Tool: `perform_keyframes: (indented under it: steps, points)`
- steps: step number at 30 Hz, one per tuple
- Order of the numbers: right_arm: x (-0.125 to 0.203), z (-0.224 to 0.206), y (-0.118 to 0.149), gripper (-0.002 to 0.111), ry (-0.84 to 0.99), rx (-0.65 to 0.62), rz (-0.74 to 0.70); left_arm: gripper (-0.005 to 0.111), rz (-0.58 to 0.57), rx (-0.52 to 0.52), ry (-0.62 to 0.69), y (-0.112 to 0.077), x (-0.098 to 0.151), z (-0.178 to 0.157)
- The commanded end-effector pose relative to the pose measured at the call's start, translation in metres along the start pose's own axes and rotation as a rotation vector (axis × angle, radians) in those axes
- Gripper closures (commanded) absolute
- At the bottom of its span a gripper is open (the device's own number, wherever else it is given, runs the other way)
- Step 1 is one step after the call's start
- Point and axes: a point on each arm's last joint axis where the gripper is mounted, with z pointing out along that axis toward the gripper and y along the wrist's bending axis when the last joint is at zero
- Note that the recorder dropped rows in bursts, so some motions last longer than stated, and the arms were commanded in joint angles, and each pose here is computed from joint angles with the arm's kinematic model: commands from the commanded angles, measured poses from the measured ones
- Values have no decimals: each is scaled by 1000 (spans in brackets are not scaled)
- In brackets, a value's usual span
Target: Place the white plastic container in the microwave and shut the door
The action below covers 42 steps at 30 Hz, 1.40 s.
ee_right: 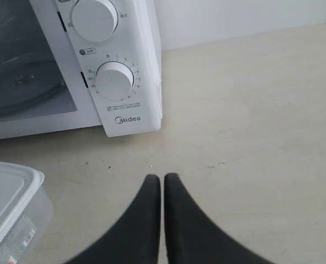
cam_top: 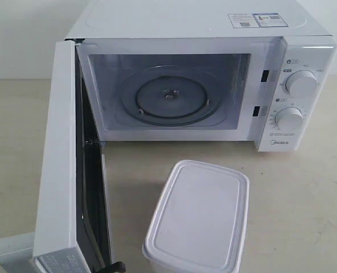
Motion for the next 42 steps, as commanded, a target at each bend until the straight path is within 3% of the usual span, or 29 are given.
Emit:
perform_keyframes:
  steps: [1, 21, 23, 29, 34, 37, 42]
  points:
    - [-1, 0, 0, 108, -10, 3, -9, 102, -17, 3, 1, 0, 1, 0]
    - [-1, 0, -1, 108, -11, 7, -29, 102, -17, 3, 1, 0, 1, 0]
    - [-7, -1, 1, 108, -78, -12, -3, 102, -17, 3, 1, 0, 1, 0]
    - [-96, -48, 17, 108, -436, -112, 91, 102, -17, 3, 1, 0, 1, 0]
    - [-137, -83, 23, 108, -724, -225, 219, 102, -17, 3, 1, 0, 1, 0]
    - [-158, -103, 25, 108, -960, -290, 223, 102, -17, 3, 1, 0, 1, 0]
    - [-206, -99, 33, 108, -863, -254, 198, 102, -17, 3, 1, 0, 1, 0]
